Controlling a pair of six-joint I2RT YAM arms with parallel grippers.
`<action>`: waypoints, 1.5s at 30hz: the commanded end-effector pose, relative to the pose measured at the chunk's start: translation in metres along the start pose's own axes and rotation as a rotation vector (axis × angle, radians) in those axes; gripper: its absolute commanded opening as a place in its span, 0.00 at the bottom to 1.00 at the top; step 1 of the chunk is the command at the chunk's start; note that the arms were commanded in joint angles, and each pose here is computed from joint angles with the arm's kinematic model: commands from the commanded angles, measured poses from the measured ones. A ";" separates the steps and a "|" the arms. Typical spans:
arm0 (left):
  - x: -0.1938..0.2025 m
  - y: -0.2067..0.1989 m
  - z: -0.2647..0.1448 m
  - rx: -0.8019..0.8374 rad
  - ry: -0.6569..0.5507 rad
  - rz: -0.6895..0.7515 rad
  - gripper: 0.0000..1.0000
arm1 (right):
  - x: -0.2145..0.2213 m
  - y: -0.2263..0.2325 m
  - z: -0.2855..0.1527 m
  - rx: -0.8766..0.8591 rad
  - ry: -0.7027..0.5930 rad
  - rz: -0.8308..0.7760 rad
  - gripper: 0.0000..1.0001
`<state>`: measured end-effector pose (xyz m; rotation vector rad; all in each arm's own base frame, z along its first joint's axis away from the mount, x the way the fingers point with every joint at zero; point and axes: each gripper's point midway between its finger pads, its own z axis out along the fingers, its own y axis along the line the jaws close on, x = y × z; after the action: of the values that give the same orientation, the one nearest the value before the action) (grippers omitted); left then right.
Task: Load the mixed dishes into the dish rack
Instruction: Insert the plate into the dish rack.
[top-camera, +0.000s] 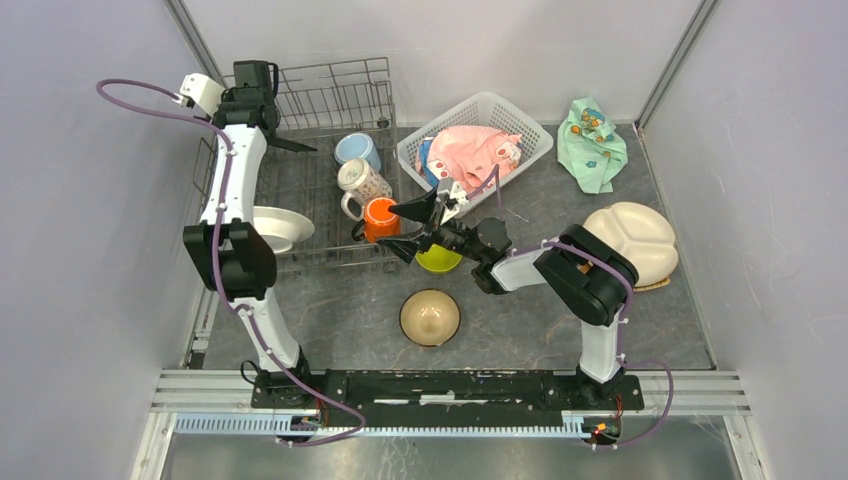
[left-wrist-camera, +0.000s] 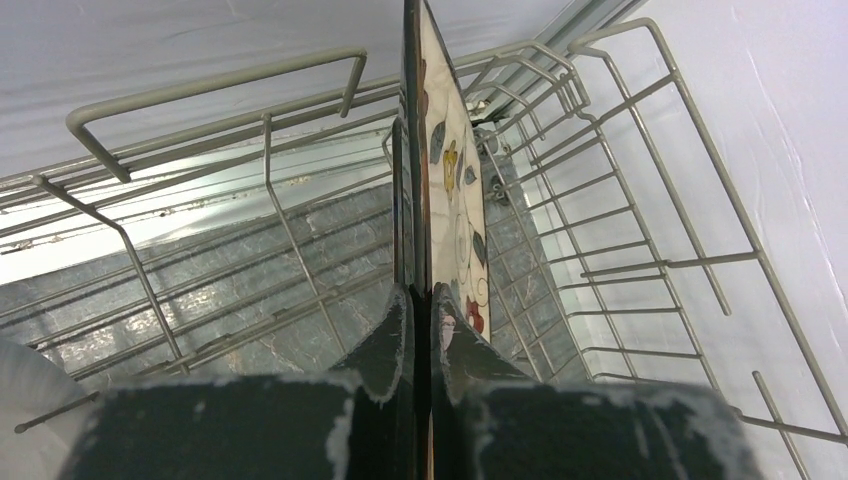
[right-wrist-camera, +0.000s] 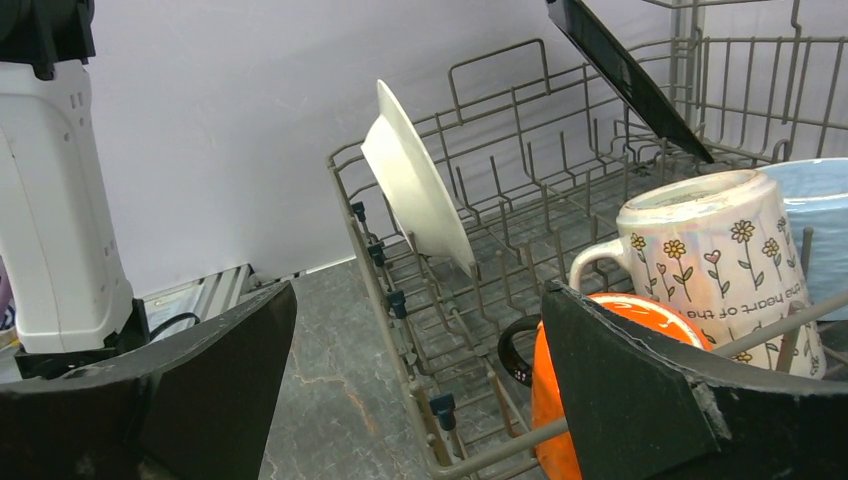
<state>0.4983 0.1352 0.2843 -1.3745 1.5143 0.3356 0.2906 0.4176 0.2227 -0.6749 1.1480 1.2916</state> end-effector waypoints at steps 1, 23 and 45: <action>-0.108 -0.036 -0.062 0.156 -0.190 -0.329 0.02 | -0.120 0.060 -0.003 -0.222 -0.438 -0.225 0.98; -0.114 -0.030 -0.072 0.132 -0.211 -0.356 0.02 | -0.116 0.067 0.001 -0.249 -0.433 -0.236 0.98; -0.109 -0.012 -0.074 0.054 -0.250 -0.365 0.02 | -0.115 0.072 0.001 -0.261 -0.431 -0.233 0.98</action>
<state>0.4743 0.1218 0.3052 -1.3953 1.4741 0.4091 0.2790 0.4264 0.2301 -0.7020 1.1239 1.3381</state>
